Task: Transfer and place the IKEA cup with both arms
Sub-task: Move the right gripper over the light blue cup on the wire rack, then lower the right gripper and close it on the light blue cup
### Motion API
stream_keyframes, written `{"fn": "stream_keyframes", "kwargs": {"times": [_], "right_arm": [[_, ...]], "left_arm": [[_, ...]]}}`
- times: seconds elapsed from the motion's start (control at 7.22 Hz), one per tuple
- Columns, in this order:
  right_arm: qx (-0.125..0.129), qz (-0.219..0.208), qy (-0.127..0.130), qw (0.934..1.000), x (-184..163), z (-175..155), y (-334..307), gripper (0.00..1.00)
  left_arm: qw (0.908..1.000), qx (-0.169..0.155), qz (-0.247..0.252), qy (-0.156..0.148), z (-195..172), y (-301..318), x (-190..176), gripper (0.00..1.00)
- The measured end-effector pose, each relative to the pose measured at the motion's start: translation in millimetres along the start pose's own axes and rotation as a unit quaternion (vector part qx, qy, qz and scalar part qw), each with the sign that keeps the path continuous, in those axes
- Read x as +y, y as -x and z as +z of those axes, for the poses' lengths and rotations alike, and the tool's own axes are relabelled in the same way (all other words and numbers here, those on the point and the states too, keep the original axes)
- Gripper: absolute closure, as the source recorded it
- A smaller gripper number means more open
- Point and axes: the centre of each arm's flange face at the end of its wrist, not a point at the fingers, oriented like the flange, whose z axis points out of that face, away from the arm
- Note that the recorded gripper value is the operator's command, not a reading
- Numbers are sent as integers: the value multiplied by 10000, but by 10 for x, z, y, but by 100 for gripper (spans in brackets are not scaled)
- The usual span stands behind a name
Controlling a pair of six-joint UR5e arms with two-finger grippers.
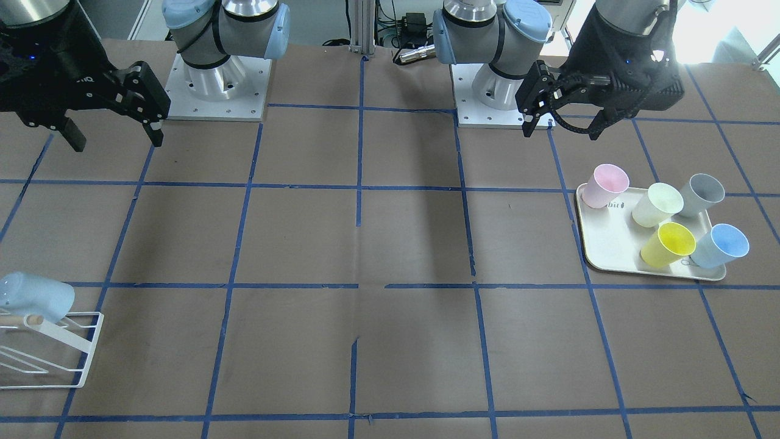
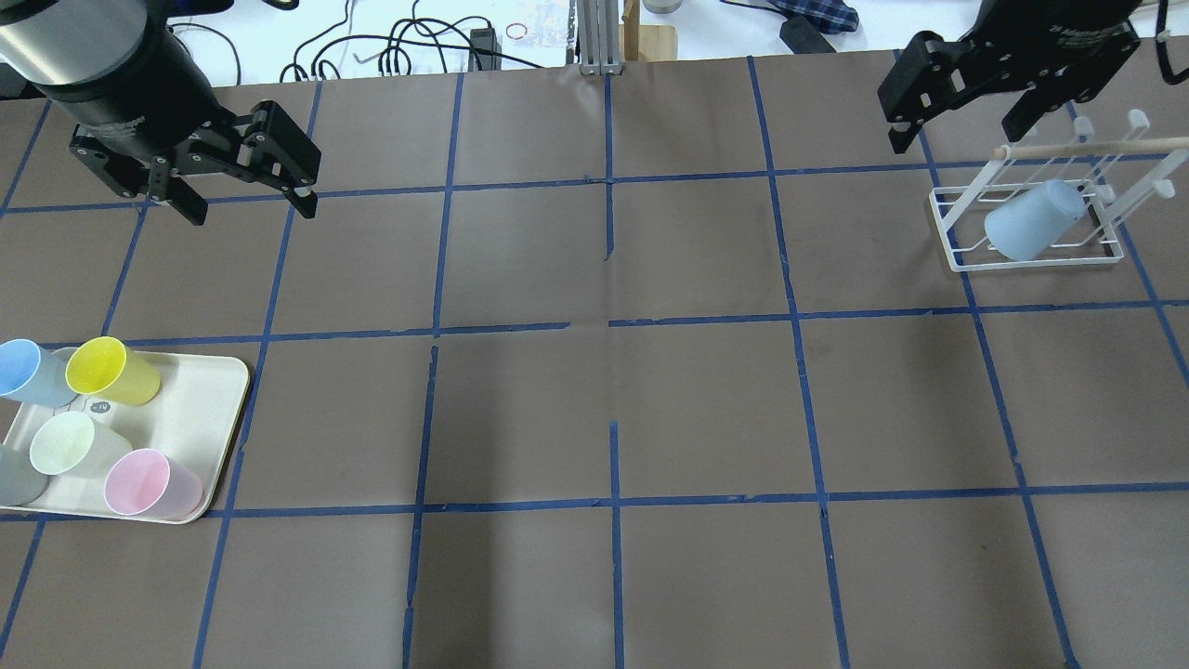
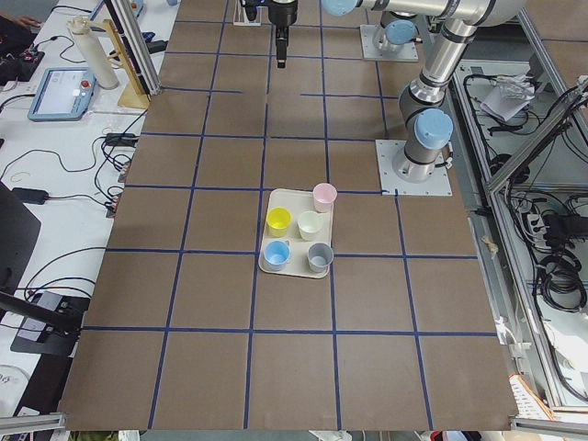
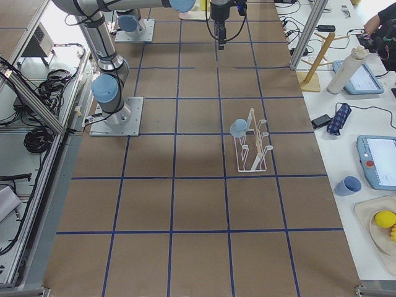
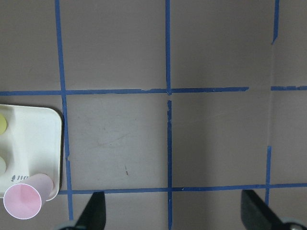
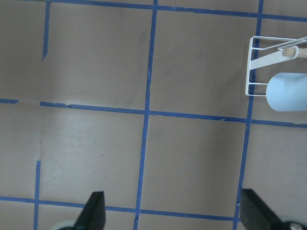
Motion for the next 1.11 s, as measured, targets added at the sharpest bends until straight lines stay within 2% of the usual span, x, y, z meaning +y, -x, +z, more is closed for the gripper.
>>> {"fn": "stream_keyframes", "kwargs": {"times": [0.28, 0.42, 0.69, 1.11], "right_arm": [[-18, -728, 89, 9973, -60, 200, -396, 0], [-9, -1162, 83, 9932, -84, 304, -606, 0], [51, -1970, 8, 9804, -146, 517, -990, 0], [59, -2408, -39, 9705, -249, 1112, -1693, 0]], "left_arm": [[10000, -2, 2, 0, 1, 1, -2, 0], [10000, 4, 3, 2, 2, -1, 0, 0], [10000, 13, 2, 7, 3, -3, 5, 0], [10000, 16, 2, 10, 7, -3, 1, 0]]}}
